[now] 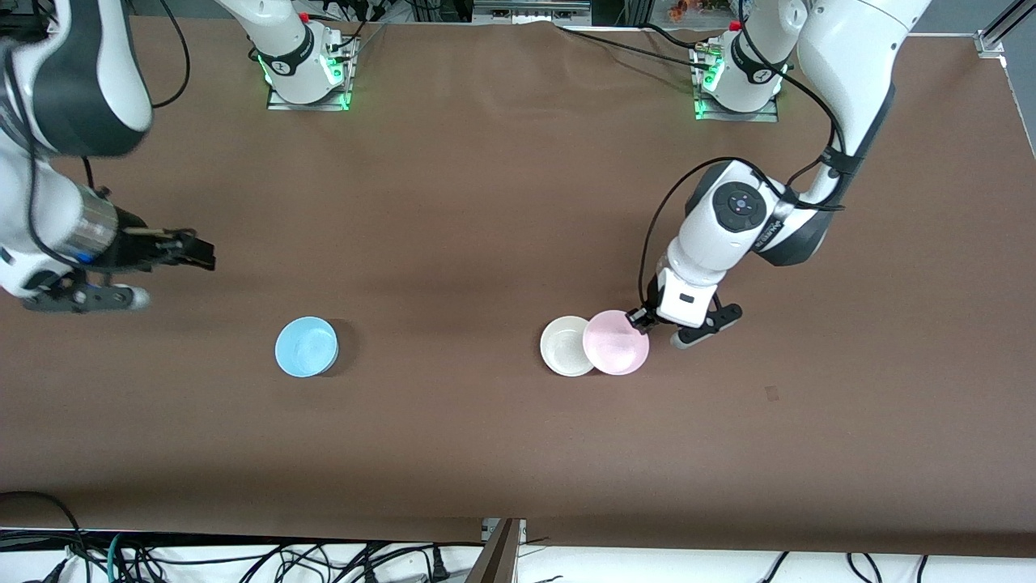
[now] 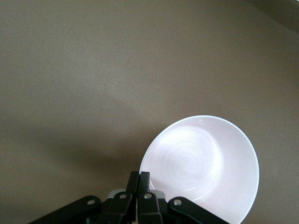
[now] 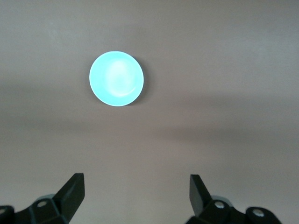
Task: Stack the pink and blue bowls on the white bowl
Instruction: 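Lower the pink bowl into the white bowl while the right gripper reaches blue, then open the left gripper while the right gripper closes on the blue bowl, then raise the open left gripper away from the stacked bowls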
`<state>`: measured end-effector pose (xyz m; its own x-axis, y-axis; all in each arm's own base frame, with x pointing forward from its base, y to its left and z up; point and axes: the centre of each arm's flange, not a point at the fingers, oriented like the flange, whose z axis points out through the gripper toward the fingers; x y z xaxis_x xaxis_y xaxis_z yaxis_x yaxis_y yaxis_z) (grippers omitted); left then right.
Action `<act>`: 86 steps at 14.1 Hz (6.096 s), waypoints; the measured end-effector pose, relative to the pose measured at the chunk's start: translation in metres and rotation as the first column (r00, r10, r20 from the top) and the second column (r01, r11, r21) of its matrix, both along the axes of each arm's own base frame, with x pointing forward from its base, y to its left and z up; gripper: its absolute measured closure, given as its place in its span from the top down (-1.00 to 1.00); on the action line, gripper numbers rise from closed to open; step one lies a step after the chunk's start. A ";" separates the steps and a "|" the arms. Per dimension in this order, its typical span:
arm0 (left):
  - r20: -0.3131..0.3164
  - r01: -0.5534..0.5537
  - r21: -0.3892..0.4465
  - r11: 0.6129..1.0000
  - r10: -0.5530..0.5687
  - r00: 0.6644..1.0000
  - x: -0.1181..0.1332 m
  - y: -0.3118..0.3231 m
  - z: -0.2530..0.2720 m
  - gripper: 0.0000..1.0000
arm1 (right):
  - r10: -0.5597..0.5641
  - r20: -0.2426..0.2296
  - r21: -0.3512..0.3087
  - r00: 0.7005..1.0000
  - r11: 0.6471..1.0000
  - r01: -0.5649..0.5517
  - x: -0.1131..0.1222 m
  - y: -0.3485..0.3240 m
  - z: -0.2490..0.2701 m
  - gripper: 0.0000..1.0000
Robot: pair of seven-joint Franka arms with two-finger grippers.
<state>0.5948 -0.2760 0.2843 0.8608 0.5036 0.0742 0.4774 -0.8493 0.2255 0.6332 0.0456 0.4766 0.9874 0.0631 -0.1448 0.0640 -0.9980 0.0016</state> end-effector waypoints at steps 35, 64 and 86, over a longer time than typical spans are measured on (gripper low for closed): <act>-0.062 -0.072 -0.033 0.997 0.069 0.996 -0.008 -0.062 -0.034 -0.95 | 0.008 0.047 0.040 0.999 0.999 -0.010 0.060 0.011 -0.269 -0.52; -0.052 -0.078 0.000 0.997 0.078 0.996 -0.002 -0.059 -0.048 -0.98 | -0.021 0.066 0.071 0.998 0.997 0.017 0.065 0.011 -0.259 0.27; -0.067 -0.124 0.121 0.985 0.133 0.989 0.075 0.007 0.063 -0.98 | -0.010 0.085 0.075 0.996 0.997 0.004 0.066 0.016 -0.219 1.00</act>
<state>0.6700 -0.2689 0.3474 0.7947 0.6022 0.0763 0.5962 -0.7979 0.0885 0.6989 0.0615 0.2578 0.9965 0.0636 -0.0549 0.0598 -0.9959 -0.0674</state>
